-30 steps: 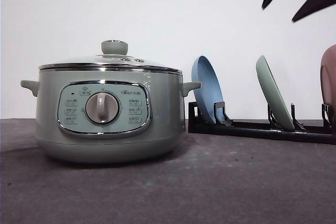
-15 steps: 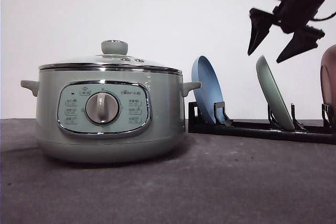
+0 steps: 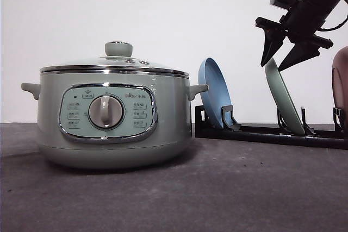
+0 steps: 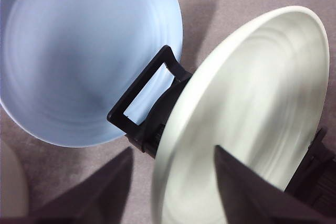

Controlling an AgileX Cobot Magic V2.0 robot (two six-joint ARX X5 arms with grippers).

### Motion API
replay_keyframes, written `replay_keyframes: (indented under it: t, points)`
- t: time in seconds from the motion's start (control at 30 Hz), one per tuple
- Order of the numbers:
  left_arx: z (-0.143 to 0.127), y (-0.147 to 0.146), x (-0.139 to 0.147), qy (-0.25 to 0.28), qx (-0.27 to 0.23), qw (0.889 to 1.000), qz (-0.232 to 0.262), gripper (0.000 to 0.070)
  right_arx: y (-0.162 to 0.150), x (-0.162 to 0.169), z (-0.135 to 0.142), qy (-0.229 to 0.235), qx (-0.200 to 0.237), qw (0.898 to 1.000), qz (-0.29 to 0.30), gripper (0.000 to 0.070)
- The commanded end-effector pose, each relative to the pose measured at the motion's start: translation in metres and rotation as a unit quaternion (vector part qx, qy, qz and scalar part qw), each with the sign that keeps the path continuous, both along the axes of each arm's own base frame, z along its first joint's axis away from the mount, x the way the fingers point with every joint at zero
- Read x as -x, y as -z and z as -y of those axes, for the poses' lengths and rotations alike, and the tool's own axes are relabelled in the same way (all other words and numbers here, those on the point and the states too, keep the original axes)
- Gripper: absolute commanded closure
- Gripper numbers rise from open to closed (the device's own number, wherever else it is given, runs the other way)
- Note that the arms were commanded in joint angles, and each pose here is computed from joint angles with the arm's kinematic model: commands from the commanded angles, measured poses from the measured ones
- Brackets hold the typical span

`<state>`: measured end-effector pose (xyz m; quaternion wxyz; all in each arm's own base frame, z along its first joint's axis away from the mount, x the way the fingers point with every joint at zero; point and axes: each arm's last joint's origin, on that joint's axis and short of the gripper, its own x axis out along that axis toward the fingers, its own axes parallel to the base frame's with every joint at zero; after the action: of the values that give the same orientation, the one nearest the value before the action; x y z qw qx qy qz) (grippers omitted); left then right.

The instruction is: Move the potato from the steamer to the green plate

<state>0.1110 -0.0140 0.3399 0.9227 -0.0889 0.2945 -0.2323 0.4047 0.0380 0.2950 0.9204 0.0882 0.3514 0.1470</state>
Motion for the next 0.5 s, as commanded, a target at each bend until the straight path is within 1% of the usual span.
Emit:
replay_keyframes:
  t: [0.0,0.1,0.2,0.37,0.47]
  points:
    - [0.0003,-0.0072,0.0000,0.006,-0.003,1.000,0.017,0.0143,0.0023,-0.0059,-0.0033,0.002,-0.004,1.000,-0.003,0.0443]
    - [0.0003,-0.0072,0.0000,0.006,-0.003,1.000,0.017,0.0143,0.0051,-0.0068,-0.0035,0.004,-0.006,1.000,-0.009,0.0443]
    - [0.0003,-0.0072,0.0000,0.006,-0.003,1.000,0.017,0.0143,0.0077,-0.0076,-0.0035,0.009,-0.011,1.000,-0.017,0.0475]
    - [0.0003,-0.0070,0.0001,0.006,-0.003,1.000,0.016,0.0143,0.0080,-0.0082,-0.0036,0.010,-0.012,1.000,-0.016,0.0617]
    - [0.0003,-0.0070,0.0001,0.006,-0.003,1.000,0.016,0.0143,0.0080,-0.0082,-0.0036,0.010,-0.012,1.000,-0.016,0.0653]
